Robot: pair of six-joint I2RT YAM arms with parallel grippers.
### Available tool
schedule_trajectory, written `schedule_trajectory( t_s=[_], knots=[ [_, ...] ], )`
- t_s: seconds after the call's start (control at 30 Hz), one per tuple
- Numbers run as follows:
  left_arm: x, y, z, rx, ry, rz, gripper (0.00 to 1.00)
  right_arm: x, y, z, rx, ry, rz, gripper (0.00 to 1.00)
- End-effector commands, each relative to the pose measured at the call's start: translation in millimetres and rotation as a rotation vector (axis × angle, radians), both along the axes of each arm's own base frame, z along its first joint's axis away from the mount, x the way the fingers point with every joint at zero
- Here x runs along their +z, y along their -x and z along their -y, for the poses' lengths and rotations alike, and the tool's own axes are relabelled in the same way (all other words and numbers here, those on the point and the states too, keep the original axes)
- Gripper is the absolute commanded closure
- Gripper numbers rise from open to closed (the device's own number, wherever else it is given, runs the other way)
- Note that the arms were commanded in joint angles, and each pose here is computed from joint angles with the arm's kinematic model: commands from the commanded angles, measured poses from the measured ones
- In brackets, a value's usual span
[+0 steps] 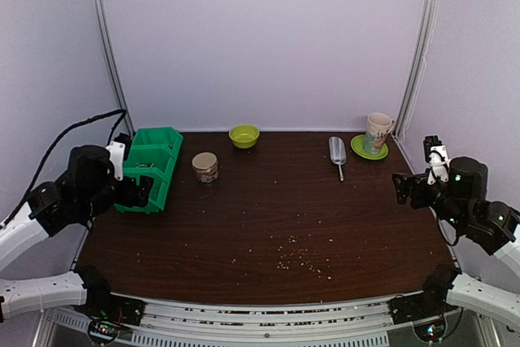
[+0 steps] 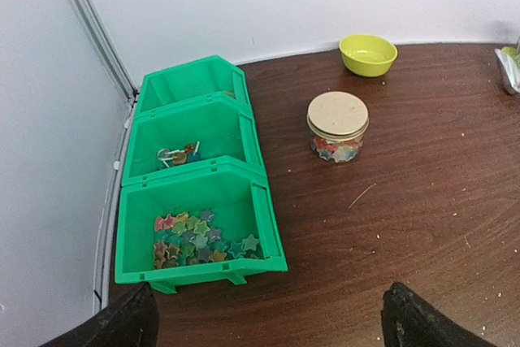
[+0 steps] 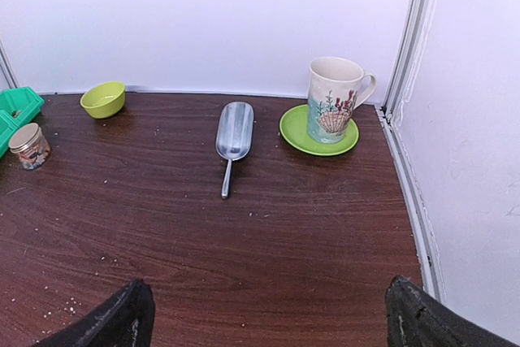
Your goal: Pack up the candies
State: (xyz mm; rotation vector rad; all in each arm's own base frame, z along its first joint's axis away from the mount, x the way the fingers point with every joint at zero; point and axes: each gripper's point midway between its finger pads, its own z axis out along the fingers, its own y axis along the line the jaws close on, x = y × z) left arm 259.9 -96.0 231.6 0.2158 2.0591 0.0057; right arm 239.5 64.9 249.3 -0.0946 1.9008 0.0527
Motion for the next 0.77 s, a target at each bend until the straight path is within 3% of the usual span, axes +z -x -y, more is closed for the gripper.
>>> schedule_trajectory(
  t_s=[0.0, 0.27, 0.73],
  knots=[
    [7, 21, -27, 0.078, 0.077, 0.079, 0.02, 2, 8, 2, 0.02, -0.002, 0.02, 0.01],
    [16, 46, -61, 0.164, 0.114, 0.159, 0.02, 12, 15, 12, -0.024, -0.073, 0.062, 0.0],
    [4, 35, -60, 0.2, 0.026, 0.082, 0.02, 18, 19, 27, -0.088, -0.092, 0.137, 0.01]
  ],
)
